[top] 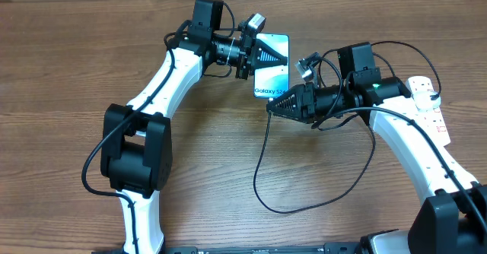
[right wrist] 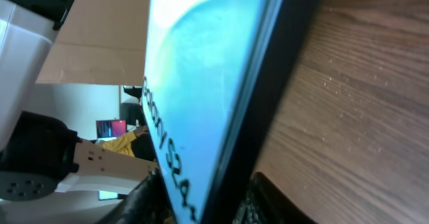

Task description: Plug charger to phone and switch on socket

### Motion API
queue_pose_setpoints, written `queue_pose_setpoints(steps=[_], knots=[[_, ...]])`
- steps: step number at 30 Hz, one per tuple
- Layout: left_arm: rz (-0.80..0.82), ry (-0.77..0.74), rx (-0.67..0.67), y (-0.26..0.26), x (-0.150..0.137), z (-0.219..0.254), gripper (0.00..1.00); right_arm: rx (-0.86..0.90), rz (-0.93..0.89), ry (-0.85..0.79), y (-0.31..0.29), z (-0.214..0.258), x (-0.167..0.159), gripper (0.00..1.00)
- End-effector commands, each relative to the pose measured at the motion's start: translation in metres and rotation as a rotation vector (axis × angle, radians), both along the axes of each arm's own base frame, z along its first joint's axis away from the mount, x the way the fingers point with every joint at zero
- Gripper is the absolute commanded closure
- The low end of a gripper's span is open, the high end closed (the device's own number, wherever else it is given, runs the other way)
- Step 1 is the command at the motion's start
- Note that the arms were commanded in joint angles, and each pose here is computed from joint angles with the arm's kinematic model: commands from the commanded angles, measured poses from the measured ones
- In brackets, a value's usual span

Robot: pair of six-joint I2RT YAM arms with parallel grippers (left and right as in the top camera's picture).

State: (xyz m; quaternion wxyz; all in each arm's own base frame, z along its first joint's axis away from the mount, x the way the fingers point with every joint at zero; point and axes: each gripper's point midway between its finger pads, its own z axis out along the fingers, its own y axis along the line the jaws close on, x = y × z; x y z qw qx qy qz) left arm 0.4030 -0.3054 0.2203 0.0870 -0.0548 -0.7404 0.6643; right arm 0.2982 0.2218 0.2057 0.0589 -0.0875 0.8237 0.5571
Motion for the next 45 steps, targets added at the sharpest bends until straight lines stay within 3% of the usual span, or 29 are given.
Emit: queue_pose_setpoints(steps=[1, 4, 13, 20, 45], knots=[[-0.018, -0.023, -0.031, 0.003, -0.006, 0.018, 0.96, 0.012, 0.011, -0.053, 0.005, 0.015, 0.000, 0.74], [-0.019, -0.023, -0.032, 0.003, -0.006, 0.018, 0.96, 0.016, 0.006, -0.055, 0.005, 0.017, 0.001, 0.96], [-0.033, -0.077, -0.052, 0.003, -0.007, 0.020, 0.96, 0.027, -0.010, -0.040, 0.006, 0.020, 0.005, 0.96], [-0.115, -0.171, -0.159, 0.007, -0.021, 0.032, 0.96, 0.035, -0.017, -0.049, 0.006, 0.022, 0.008, 0.96], [-0.140, -0.077, -0.137, -0.003, -0.035, 0.027, 0.96, 0.034, -0.070, -0.088, 0.002, 0.025, 0.027, 0.96]])
